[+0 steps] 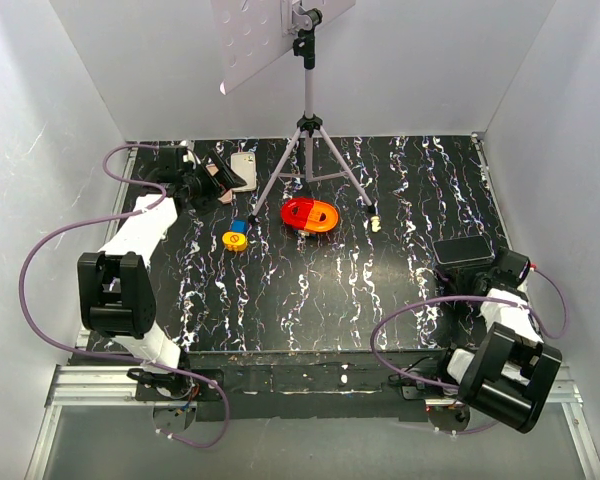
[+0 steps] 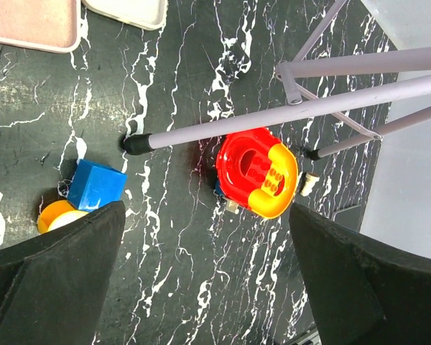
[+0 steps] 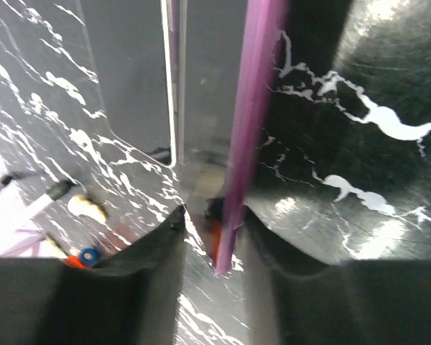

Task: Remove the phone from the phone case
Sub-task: Place the phone at the center of the board, then pick up the phone at the corner of the board.

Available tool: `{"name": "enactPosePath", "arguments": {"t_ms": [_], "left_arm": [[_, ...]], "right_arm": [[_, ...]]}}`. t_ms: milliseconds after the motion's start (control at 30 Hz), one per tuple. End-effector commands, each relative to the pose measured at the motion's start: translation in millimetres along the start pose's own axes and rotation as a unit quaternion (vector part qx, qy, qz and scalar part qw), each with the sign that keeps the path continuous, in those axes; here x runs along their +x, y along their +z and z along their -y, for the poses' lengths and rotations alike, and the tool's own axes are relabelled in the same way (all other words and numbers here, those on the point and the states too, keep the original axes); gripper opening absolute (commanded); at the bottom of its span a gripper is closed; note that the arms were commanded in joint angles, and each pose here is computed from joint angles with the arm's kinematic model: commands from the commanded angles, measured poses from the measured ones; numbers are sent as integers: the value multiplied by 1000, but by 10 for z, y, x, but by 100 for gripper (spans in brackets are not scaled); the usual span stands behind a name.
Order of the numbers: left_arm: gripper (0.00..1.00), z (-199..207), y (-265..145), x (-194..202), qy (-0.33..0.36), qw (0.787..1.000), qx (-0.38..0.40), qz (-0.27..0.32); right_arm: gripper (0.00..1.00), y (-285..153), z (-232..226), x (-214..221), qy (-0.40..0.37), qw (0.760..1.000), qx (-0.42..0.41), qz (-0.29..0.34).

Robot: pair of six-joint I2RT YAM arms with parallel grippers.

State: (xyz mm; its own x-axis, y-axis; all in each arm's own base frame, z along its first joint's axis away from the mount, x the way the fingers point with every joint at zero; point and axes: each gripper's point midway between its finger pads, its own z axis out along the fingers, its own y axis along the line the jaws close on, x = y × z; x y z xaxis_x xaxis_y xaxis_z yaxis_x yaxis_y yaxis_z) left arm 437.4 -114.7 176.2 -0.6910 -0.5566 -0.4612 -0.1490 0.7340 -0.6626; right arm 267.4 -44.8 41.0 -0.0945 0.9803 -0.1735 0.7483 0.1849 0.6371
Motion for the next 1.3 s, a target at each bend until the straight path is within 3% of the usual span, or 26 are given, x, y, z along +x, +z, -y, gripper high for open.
{"name": "enactPosePath", "arguments": {"t_ms": [0,67,133,300,400,500,567,633,767,933,1133,1267], "left_arm": [[98,114,-111,-69,13,1000,20,18],[98,103,-93,-61,20,999,19,17],[98,89,-88,-95,34,999,18,22],[98,-199,-37,-275,49,998,-20,36],[98,-656,-42,-550,54,993,-95,52],[98,-1105,-74,-812,40,982,-170,66],[98,-1265,-55,-965,27,980,-180,75],[98,-1379,-6,-1177,56,974,-200,92],[98,-1611,114,-1586,146,949,-267,79],[98,-1857,190,-1884,268,906,-321,62],[98,-2152,397,-1896,322,880,-347,48],[98,-2325,513,-1864,330,871,-362,36]], "right_arm": [[54,-22,32,6,-52,999,0,-9],[73,-102,-7,-19,-71,997,3,-7],[80,-196,-17,-71,-98,995,15,0],[81,-467,-146,-77,-178,984,-2,3],[81,-602,-264,76,-230,972,-52,-7],[85,-731,-509,453,-317,934,-156,-47],[85,-805,-607,695,-372,902,-209,-75],[86,-859,-629,881,-406,877,-236,-107],[86,-1038,-704,1258,-419,834,-305,-189],[86,-1200,-630,1414,-434,815,-316,-220],[87,-1604,-584,1622,-426,786,-365,-260],[87,-1618,-497,1663,-432,785,-356,-265]]}}
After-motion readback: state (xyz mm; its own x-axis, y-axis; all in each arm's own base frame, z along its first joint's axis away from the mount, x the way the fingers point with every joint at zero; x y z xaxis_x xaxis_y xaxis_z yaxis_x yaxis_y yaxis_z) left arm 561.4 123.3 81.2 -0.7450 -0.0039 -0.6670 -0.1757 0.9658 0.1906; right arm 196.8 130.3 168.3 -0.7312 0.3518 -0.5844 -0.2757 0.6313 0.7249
